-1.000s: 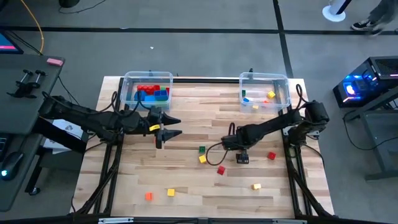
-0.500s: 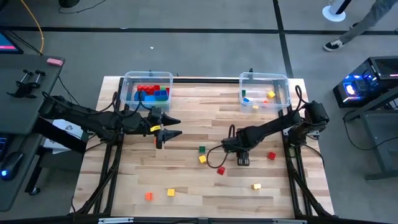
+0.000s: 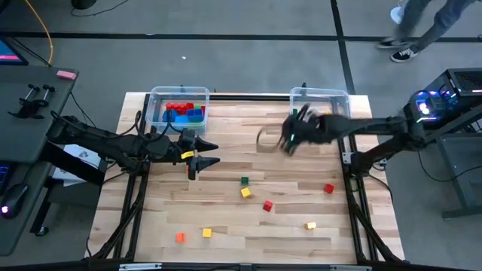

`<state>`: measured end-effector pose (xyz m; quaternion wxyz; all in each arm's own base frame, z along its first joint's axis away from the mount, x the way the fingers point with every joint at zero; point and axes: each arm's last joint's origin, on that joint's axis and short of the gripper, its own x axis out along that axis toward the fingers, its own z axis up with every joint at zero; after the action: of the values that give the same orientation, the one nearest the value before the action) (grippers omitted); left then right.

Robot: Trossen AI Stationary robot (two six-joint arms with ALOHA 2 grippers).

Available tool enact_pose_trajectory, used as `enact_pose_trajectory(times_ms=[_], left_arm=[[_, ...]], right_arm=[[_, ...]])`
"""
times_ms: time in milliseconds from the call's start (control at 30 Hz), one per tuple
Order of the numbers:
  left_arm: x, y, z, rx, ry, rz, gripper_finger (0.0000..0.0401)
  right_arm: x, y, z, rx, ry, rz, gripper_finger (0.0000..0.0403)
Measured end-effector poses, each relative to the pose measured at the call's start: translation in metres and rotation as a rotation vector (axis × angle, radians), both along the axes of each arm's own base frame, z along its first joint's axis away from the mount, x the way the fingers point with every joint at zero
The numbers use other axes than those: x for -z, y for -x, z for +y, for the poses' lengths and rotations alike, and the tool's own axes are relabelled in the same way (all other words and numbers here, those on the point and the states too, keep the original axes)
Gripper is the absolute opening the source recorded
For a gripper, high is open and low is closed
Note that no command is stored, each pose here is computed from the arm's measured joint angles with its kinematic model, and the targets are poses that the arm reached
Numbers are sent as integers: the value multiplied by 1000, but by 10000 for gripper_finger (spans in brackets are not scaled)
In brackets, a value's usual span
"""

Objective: Sort blocks by size
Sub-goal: Put the small game piece into the right transparent bin, then put the small block into the right transparent bin

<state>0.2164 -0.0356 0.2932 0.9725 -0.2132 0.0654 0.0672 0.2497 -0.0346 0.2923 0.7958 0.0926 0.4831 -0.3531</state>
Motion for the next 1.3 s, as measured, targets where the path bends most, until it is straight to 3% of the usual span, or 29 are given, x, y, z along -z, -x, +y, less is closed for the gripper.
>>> enact_pose_trajectory(times_ms=[133,233,367,467,533,667,767,867,1000,1067,1133,1300], left_arm=[[0,0,0,4,21,-2,268],[0,0,-1,10,22,-2,268],[0,0,0,10,23,-3,268],[-1,0,0,10,23,-7,268],[-1,0,0,10,24,-9,268],[-1,0,0,10,24,-9,268],[-1,0,0,9,24,-9,268],[-1,0,0,10,24,-9,268],[-1,0,0,10,24,-9,268],[-1,0,0,10,24,-9,268],[-1,0,-1,11,25,-9,268],[-1,0,-3,76,35,-7,268]], right_arm=[[-19,42,-53,397,120,-35,136],[-25,72,-84,615,79,-66,136],[-23,90,-108,675,-142,-126,136],[-22,95,-114,666,-168,-123,139],[-22,95,-114,658,-165,-122,183],[-22,94,-113,633,-203,-134,316],[-24,92,-114,634,-206,-165,377],[-37,81,-111,533,-234,-321,392],[-63,41,-88,231,-328,-654,380],[-68,18,-64,99,-366,-725,371],[-62,-4,-33,-9,-415,-694,366],[-18,-48,51,-217,-507,-456,365]])
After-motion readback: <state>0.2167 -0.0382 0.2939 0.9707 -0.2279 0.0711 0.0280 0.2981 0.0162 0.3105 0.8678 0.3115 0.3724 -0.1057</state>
